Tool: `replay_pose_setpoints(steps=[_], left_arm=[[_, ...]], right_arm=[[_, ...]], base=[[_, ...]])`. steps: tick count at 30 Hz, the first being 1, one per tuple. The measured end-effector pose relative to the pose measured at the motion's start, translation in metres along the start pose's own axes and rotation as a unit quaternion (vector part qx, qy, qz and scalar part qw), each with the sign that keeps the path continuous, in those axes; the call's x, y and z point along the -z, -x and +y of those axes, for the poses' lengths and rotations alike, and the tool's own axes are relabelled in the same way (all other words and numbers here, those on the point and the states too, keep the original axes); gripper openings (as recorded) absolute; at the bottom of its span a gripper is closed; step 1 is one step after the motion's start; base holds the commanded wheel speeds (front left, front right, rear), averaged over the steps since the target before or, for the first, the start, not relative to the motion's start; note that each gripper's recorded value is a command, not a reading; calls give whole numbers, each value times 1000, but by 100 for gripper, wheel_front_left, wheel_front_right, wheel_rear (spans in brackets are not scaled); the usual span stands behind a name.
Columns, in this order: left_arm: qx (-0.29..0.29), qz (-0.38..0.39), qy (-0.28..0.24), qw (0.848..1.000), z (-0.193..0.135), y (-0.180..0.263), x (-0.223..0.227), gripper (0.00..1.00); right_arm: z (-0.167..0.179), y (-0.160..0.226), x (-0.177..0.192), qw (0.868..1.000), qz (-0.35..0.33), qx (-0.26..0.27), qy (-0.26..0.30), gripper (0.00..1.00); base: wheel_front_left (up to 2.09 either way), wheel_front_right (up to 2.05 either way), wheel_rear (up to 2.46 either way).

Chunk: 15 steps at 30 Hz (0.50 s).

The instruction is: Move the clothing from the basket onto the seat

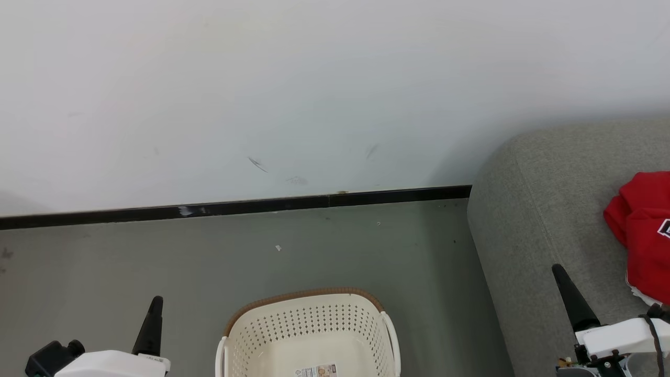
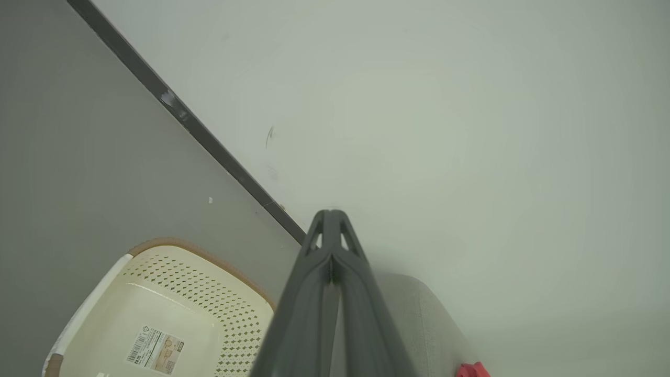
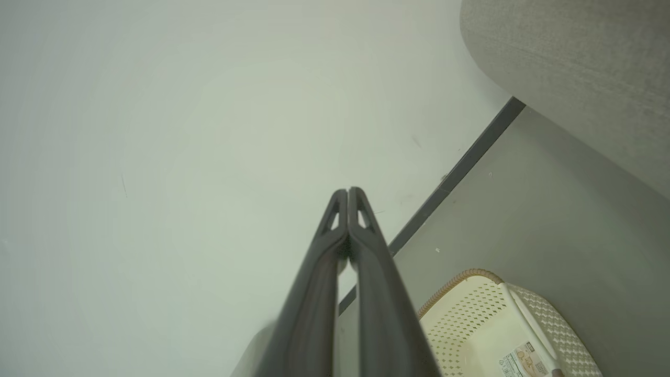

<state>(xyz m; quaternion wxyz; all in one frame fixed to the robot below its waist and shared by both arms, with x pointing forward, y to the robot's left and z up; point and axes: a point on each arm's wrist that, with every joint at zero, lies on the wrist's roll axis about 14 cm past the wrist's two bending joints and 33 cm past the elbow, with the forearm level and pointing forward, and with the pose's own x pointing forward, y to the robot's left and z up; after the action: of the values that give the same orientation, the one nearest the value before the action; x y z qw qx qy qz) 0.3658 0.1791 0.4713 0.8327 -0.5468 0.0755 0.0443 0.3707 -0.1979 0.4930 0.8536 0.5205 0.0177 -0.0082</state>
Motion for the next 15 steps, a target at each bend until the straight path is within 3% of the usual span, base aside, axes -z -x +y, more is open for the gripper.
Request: replay_pose_setpoints(steps=[15], left_arm=[[18, 2, 96, 995, -7, -4, -5, 0]], right_arm=[[-7, -2, 0, 994, -2, 16, -111, 0]], base=[[0, 0, 0]])
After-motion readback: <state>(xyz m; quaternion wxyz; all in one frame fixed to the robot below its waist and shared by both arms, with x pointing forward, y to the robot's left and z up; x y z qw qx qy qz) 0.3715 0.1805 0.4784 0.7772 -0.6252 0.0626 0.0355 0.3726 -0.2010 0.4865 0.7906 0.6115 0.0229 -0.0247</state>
